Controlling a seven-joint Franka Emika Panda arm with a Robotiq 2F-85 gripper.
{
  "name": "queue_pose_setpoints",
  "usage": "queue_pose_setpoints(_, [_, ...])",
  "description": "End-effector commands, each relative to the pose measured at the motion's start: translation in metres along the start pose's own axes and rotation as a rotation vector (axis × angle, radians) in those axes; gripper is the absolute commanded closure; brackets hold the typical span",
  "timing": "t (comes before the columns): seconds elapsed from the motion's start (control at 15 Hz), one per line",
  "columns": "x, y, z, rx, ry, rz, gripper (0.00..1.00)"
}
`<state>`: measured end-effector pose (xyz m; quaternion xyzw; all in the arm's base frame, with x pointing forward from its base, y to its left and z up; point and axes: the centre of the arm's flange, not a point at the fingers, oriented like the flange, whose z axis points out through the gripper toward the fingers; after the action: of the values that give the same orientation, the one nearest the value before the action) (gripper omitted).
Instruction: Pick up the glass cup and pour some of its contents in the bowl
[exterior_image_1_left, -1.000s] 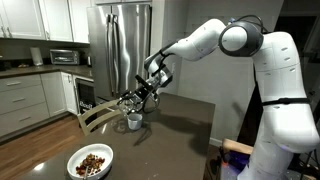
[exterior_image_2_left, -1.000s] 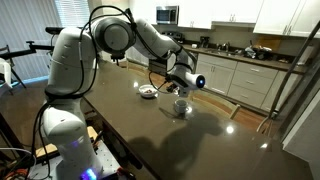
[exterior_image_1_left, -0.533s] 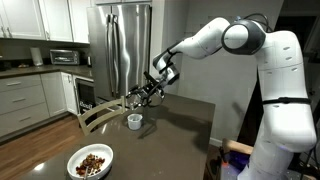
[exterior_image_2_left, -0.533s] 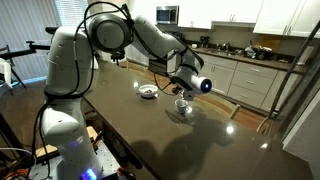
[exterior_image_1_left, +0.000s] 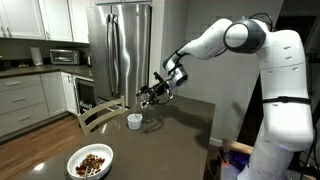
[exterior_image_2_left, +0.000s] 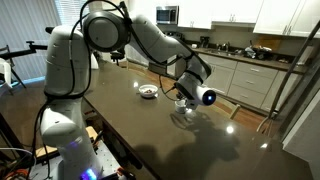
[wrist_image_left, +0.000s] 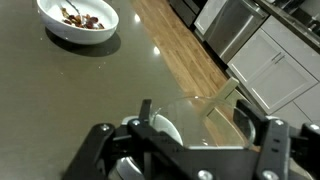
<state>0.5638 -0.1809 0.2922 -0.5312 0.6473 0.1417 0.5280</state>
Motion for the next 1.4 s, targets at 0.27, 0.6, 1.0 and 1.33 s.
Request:
queue_pose_setpoints(0.27, [0.019,0.020,-0.033,0.111,-0.126,0.125,0.41])
queue_pose_setpoints(0.6, [0.025,0.019,-0.029,0.087,-0.080,0.111,0.16])
queue_pose_setpoints(1.0, [0.025,0.019,-0.029,0.088,-0.080,0.111,0.16])
queue_pose_setpoints(1.33, [0.034,0.018,-0.030,0.086,-0.093,0.147,0.41])
